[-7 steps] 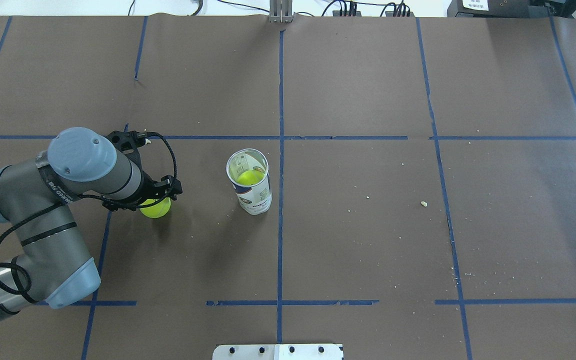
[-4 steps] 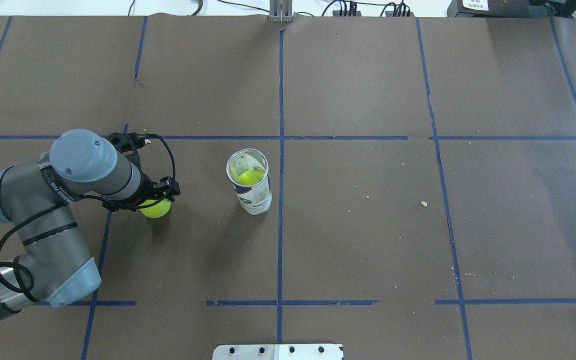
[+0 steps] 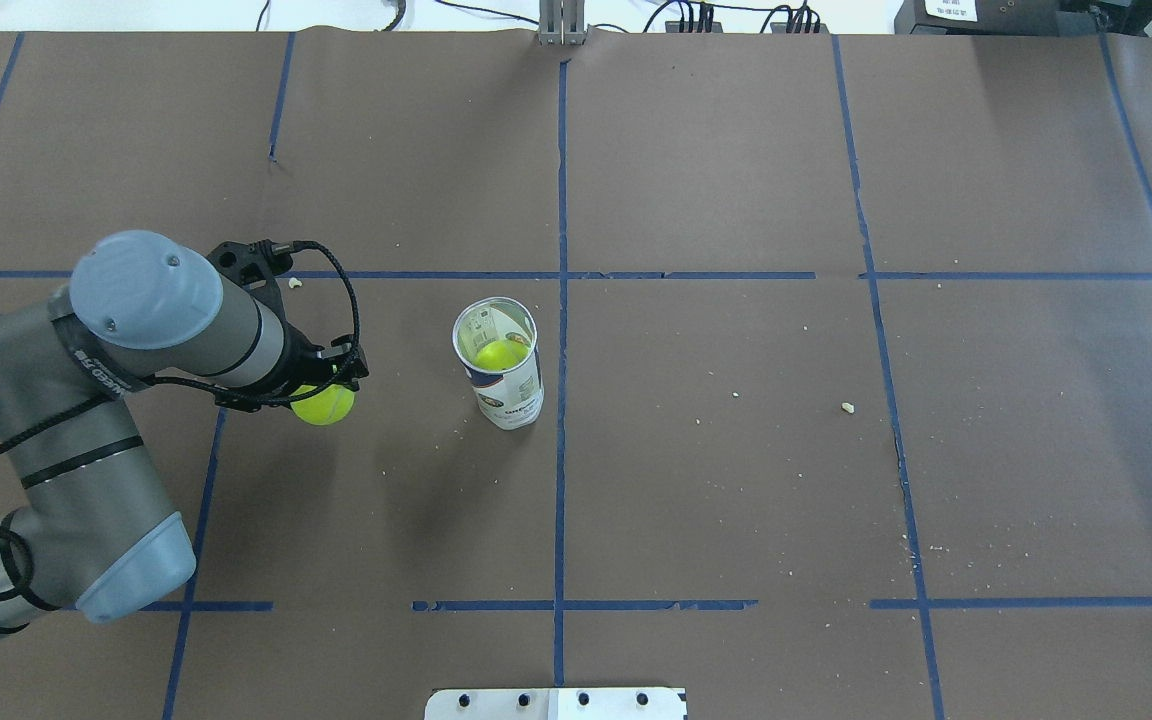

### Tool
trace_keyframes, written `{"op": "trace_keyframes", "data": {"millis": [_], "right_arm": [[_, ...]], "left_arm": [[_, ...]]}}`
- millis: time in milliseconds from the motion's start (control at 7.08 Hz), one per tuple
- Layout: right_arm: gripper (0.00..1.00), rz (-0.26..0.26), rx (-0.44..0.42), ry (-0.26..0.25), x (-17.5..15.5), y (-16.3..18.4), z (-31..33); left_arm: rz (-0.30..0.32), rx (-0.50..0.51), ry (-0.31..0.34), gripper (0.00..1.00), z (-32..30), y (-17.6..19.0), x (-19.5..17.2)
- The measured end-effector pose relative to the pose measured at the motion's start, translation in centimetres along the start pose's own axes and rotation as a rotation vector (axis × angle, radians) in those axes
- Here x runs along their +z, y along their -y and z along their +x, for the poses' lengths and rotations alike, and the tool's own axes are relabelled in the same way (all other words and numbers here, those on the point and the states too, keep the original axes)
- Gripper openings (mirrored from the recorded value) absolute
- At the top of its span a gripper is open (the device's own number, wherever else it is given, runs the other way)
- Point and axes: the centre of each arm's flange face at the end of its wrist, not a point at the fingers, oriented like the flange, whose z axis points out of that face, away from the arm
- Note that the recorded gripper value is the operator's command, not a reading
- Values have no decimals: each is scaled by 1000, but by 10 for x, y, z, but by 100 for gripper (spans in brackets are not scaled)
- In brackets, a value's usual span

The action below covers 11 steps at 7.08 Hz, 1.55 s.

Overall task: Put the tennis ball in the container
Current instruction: 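Lift the ball with the left gripper and carry it above the clear can, then lower the ball into the can mouth and open the left gripper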

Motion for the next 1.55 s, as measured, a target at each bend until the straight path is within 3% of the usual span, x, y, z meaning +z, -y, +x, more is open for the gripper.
{"op": "trace_keyframes", "data": {"millis": [283, 565, 707, 1130, 1554], "right_arm": [[100, 0, 0, 0, 0, 0, 0], [100, 0, 0, 0, 0, 0, 0], [100, 0, 0, 0, 0, 0, 0], [100, 0, 0, 0, 0, 0, 0], [100, 0, 0, 0, 0, 0, 0]], "left_arm": [[-32, -160, -111, 0, 41, 12, -95], [-60, -264, -203, 0, 87, 6, -146], [-78, -288, -218, 0, 110, -3, -156], [-137, -301, -167, 6, 154, -33, -124], [-122, -301, -151, 10, 157, -31, -114]]}}
